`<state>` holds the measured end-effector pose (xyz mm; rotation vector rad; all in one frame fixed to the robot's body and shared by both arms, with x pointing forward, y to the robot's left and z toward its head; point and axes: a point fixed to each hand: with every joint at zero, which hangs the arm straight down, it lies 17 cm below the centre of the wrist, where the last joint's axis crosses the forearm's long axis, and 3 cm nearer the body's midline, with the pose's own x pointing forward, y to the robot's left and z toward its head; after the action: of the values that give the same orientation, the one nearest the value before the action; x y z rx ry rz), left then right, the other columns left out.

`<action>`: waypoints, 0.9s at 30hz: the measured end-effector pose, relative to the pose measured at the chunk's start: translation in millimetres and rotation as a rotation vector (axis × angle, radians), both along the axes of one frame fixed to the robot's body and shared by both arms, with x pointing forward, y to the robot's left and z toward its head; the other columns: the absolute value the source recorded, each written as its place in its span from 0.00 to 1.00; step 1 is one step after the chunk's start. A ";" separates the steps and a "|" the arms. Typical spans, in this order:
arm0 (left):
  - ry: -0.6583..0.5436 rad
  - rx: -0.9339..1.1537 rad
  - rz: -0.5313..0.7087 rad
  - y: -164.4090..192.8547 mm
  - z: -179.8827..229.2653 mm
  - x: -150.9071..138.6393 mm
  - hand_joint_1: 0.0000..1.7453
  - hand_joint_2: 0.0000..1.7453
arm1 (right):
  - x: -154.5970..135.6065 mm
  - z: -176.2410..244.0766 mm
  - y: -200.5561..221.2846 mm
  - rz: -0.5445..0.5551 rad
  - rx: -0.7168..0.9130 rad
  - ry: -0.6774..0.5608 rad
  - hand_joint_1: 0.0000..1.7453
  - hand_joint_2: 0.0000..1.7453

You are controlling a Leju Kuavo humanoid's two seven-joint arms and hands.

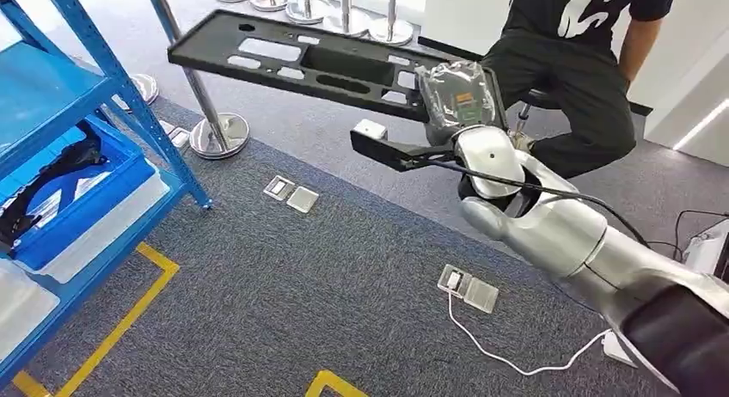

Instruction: Take the parts from the cabinet and place them on the table.

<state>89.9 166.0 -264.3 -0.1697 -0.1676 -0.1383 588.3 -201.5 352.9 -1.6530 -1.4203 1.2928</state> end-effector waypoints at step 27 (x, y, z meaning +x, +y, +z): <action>-0.004 -0.007 -0.002 1.1 0.3 1.3 0.00 0.00 | 3.4 24.7 1.3 0.010 0.030 -0.025 1.00 1.00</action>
<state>91.2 167.1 -264.0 -0.1762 -0.1715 -0.1401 591.7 -200.2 377.6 -1.6497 -1.4566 1.2547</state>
